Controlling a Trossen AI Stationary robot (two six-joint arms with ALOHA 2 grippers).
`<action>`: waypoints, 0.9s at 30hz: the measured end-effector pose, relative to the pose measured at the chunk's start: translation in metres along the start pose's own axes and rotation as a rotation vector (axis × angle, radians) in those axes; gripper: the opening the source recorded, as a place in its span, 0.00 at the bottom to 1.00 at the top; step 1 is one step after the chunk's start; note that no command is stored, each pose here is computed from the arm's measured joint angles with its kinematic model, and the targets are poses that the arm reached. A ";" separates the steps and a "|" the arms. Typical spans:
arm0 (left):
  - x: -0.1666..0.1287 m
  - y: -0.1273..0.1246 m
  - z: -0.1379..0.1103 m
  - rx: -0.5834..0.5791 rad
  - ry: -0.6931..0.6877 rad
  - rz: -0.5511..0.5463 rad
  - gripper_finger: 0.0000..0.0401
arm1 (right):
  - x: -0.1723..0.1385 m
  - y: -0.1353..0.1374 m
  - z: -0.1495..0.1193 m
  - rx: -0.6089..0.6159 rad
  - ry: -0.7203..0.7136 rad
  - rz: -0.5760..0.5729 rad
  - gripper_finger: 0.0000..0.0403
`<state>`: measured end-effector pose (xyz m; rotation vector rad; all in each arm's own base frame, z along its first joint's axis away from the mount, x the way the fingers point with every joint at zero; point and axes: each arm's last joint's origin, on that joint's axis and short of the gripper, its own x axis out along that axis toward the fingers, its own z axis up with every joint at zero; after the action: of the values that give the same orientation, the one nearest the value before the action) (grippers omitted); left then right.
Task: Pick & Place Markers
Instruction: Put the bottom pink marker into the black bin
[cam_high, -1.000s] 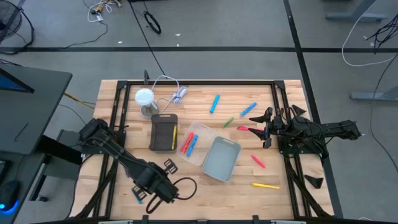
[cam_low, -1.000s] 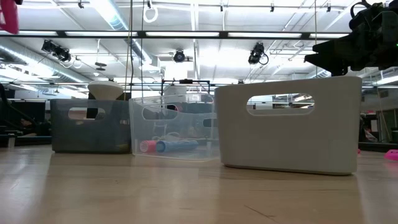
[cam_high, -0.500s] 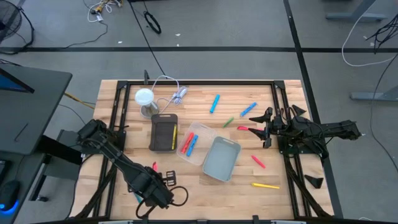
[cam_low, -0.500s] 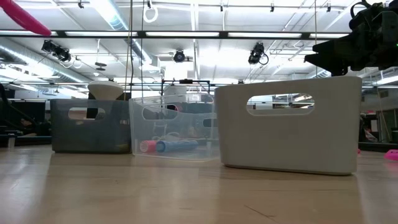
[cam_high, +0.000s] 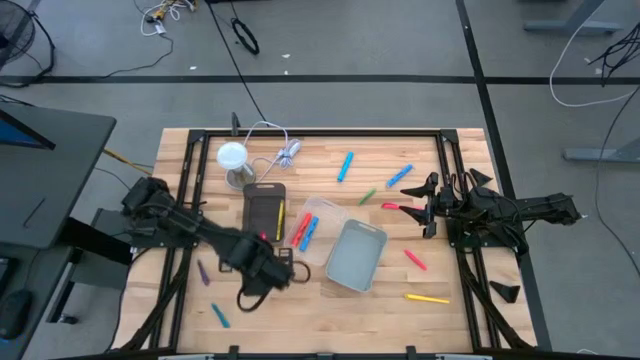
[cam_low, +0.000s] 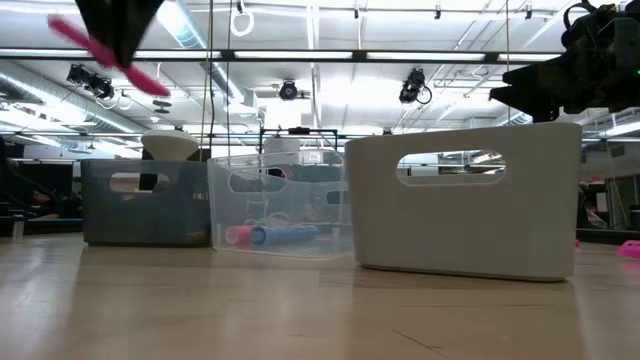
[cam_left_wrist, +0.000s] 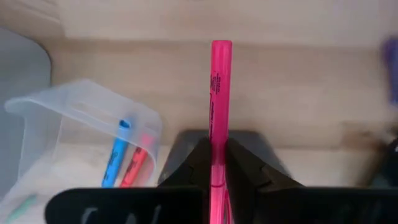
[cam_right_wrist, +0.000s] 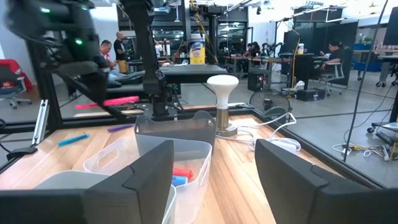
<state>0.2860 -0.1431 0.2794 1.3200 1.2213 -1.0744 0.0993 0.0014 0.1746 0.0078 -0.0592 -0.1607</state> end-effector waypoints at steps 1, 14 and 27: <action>0.002 -0.001 -0.007 0.015 0.000 0.005 0.06 | 0.000 0.000 0.000 0.000 0.000 0.000 0.57; 0.029 0.021 -0.095 0.023 0.055 0.032 0.07 | 0.000 0.000 0.000 0.000 0.000 0.000 0.57; 0.038 0.030 -0.146 -0.054 0.072 0.040 0.07 | 0.000 0.000 0.000 0.000 0.000 0.000 0.57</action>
<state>0.3167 0.0062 0.2605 1.3458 1.2631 -0.9668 0.0993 0.0014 0.1746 0.0078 -0.0592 -0.1609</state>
